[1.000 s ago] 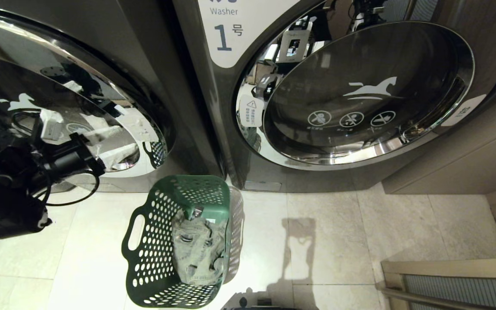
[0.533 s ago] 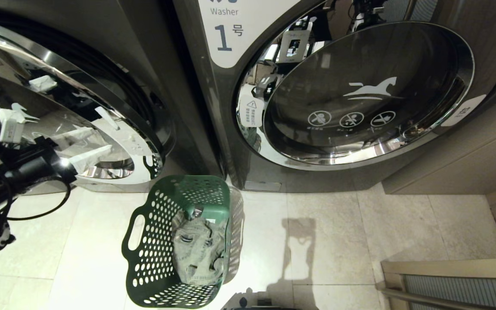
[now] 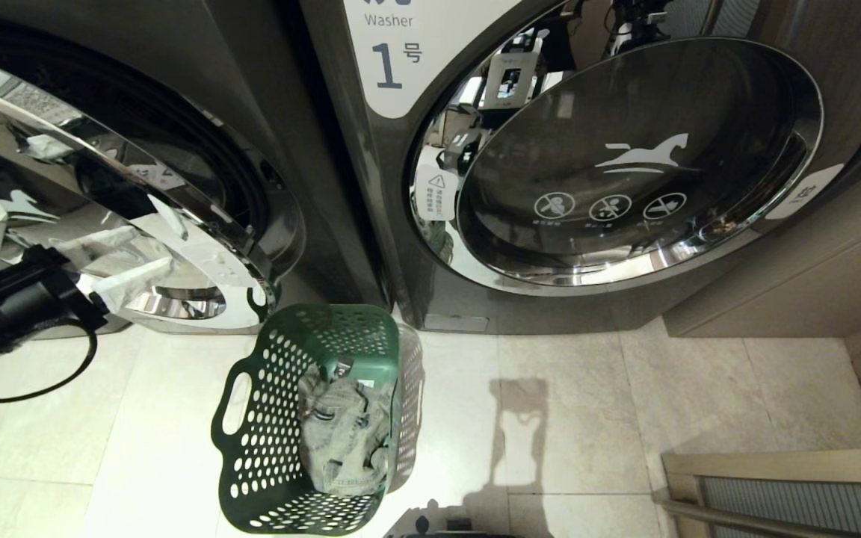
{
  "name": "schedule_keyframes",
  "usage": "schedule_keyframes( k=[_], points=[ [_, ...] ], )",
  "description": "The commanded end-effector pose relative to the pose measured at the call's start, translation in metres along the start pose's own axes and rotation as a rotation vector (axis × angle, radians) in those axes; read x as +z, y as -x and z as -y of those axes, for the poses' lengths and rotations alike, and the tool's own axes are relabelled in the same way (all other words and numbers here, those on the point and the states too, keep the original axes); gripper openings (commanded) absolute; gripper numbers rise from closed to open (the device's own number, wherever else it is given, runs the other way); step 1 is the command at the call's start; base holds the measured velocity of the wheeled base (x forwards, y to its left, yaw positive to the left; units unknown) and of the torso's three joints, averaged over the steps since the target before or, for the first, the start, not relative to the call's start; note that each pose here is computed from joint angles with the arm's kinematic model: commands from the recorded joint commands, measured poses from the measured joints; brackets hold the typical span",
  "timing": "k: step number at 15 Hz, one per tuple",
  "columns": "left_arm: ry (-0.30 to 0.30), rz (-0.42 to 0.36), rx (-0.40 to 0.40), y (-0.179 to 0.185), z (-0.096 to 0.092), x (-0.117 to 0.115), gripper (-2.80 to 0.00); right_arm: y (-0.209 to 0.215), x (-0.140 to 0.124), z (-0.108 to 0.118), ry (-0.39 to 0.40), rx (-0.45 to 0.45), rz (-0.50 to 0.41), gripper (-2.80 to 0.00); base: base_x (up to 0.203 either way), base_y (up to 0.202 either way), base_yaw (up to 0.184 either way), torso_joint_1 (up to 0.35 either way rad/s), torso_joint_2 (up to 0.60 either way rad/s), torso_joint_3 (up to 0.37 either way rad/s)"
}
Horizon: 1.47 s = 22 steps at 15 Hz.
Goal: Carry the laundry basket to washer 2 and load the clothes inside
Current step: Open the lid of the washing machine
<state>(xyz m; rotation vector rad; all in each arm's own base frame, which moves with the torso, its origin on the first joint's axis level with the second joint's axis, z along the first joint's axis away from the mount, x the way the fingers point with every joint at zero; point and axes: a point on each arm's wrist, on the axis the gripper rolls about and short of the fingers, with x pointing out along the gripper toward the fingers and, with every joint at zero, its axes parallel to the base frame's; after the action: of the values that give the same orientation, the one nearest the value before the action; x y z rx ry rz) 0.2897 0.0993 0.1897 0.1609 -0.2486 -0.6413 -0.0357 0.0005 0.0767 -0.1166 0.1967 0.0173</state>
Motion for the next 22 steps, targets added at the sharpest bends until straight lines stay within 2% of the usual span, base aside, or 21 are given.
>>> schedule_keyframes(
  k=[1,3,4,6,8,9,11,13,14,15,16,18,20,22],
  points=[
    [0.001,-0.005,0.008,0.007,0.004,0.002,0.00,0.000,0.000,0.000,0.001,0.001,-0.004,-2.80,0.000,0.000,0.000,0.000,0.00,0.000],
    [-0.008,-0.016,0.059,0.024,0.006,0.008,0.00,0.000,0.000,0.000,0.001,0.001,-0.004,-2.80,0.000,0.000,0.000,0.000,0.00,0.000],
    [-0.033,-0.013,0.109,0.036,0.007,0.019,0.00,0.000,0.000,0.000,0.001,0.001,-0.004,-2.80,0.000,0.000,0.000,0.000,0.00,0.000],
    [-0.083,-0.021,0.268,0.071,0.004,0.045,0.00,0.000,0.000,0.000,0.001,0.001,-0.004,-2.80,0.000,0.000,0.000,0.000,0.00,0.000],
    [-0.124,-0.043,0.508,0.122,0.008,0.081,0.00,0.000,0.000,0.000,0.001,0.001,-0.004,-2.80,0.000,0.000,0.000,0.000,0.00,0.000],
    [-0.157,-0.036,0.626,0.142,0.021,0.106,0.00,0.000,0.000,0.000,0.001,0.001,-0.004,-2.80,0.000,0.000,0.000,0.000,0.00,0.000],
    [-0.219,0.053,0.809,0.158,0.067,0.166,0.00,0.000,0.000,0.000,0.001,0.001,-0.004,-2.80,0.000,0.000,0.000,0.000,0.00,0.000],
    [-0.271,0.183,0.888,0.150,0.117,0.214,0.00,0.000,0.000,0.000,0.001,0.001,-0.004,-2.80,0.000,0.000,0.000,0.000,0.00,0.000],
    [-0.317,0.243,0.893,0.142,0.139,0.235,0.00,0.000,0.000,0.000,0.001,0.001,-0.004,-2.80,0.000,0.000,0.000,0.000,0.00,0.000],
    [-0.368,0.285,0.864,0.134,0.152,0.250,0.00,0.000,0.000,0.000,0.001,0.001,-0.004,-2.80,0.000,0.000,0.000,0.000,0.00,0.000],
    [-0.387,0.309,0.820,0.129,0.157,0.258,0.00,0.000,0.000,0.000,0.001,0.001,-0.004,-2.80,0.000,0.000,0.000,0.000,0.00,0.000],
    [-0.396,0.359,0.677,0.119,0.166,0.273,0.00,0.000,0.000,0.000,0.001,0.001,-0.004,-2.80,0.000,0.000,0.000,0.000,0.00,0.000],
    [-0.370,0.367,0.553,0.114,0.175,0.276,0.00,0.000,0.000,0.000,0.001,0.001,-0.004,-2.80,0.000,0.000,0.000,0.000,0.00,0.000],
    [-0.268,0.354,0.497,0.112,0.172,0.274,0.00,0.000,0.000,0.000,0.001,0.001,-0.004,-2.80,0.000,0.000,0.000,0.000,0.00,0.000]
  ],
)
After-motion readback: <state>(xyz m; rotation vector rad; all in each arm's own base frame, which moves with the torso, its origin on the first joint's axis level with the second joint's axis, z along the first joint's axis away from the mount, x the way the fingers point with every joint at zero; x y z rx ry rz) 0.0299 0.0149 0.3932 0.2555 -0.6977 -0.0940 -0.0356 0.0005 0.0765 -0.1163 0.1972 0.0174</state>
